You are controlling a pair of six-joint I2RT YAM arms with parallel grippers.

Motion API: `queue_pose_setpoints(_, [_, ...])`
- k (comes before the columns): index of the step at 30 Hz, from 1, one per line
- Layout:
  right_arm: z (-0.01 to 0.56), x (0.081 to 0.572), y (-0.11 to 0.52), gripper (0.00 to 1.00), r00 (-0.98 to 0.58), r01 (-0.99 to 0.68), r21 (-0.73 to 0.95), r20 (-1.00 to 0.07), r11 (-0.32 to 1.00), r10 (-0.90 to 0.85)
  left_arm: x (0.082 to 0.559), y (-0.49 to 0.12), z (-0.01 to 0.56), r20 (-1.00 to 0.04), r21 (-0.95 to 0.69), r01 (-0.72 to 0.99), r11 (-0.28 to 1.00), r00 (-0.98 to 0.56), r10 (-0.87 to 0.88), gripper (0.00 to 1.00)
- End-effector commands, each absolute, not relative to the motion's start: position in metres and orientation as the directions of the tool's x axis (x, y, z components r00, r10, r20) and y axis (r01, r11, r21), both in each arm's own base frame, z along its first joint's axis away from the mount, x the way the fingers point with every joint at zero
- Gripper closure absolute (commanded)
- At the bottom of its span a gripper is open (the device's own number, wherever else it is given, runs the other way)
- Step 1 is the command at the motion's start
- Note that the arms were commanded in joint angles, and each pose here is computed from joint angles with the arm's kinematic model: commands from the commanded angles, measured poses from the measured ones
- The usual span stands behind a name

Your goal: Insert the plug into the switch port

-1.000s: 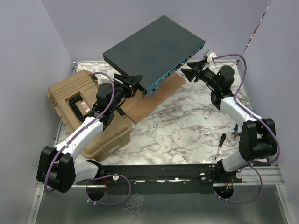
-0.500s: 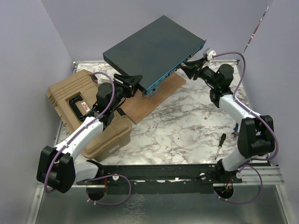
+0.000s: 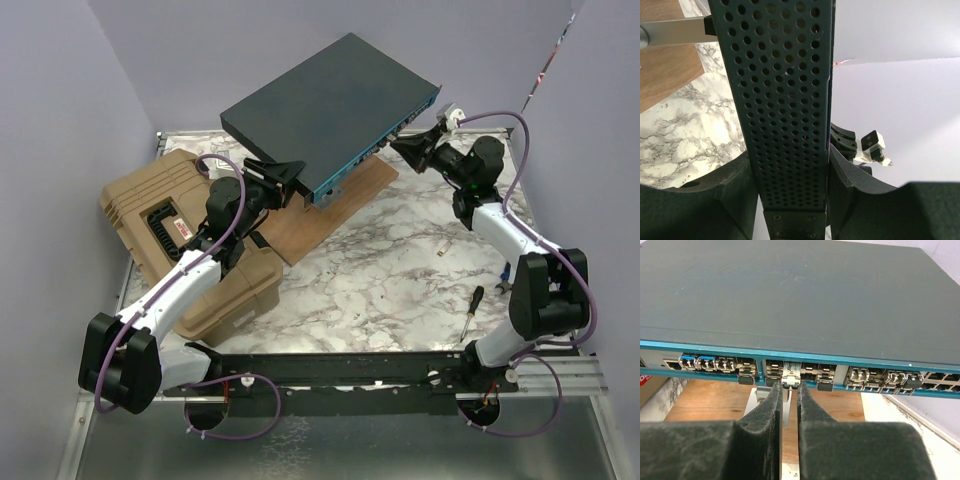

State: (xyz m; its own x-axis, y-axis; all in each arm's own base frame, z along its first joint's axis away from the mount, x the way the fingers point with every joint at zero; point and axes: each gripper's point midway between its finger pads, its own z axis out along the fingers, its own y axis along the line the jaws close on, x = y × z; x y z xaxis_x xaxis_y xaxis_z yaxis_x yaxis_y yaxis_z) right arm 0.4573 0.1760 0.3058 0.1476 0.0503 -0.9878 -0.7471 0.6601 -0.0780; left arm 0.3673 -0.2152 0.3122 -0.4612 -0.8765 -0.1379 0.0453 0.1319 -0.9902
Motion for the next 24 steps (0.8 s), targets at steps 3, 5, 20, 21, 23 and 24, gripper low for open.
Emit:
queue_pose_setpoints(3, [0.314, 0.453, 0.172, 0.96, 0.163, -0.76, -0.108, -0.986, 0.641, 0.027, 0.363, -0.203, 0.312, -0.219, -0.975, 0.062, 0.215, -0.448, -0.867, 1.0])
queue_pose_setpoints(5, [0.313, 0.457, 0.174, 0.96, 0.155, -0.767, -0.1, -0.987, 0.634, 0.032, 0.362, -0.204, 0.311, -0.219, -0.975, 0.06, 0.215, -0.45, -0.866, 1.0])
queue_pose_setpoints(20, [0.313, 0.478, 0.204, 0.97, 0.131, -0.799, -0.086, -0.991, 0.595, 0.032, 0.356, -0.209, 0.307, -0.236, -0.97, 0.062, 0.236, -0.487, -0.841, 1.0])
queue_pose_setpoints(21, [0.311, 0.479, 0.207, 0.97, 0.121, -0.798, -0.08, -0.992, 0.597, 0.029, 0.355, -0.209, 0.306, -0.238, -0.969, 0.061, 0.24, -0.491, -0.838, 1.0])
queue_pose_setpoints(23, [0.313, 0.483, 0.209, 0.97, 0.141, -0.788, -0.106, -0.99, 0.606, 0.011, 0.353, -0.21, 0.304, -0.242, -0.968, 0.061, 0.245, -0.501, -0.831, 1.0])
queue_pose_setpoints(24, [0.312, 0.484, 0.21, 0.98, 0.138, -0.785, -0.103, -0.99, 0.611, 0.011, 0.352, -0.21, 0.303, -0.244, -0.967, 0.059, 0.249, -0.505, -0.828, 1.0])
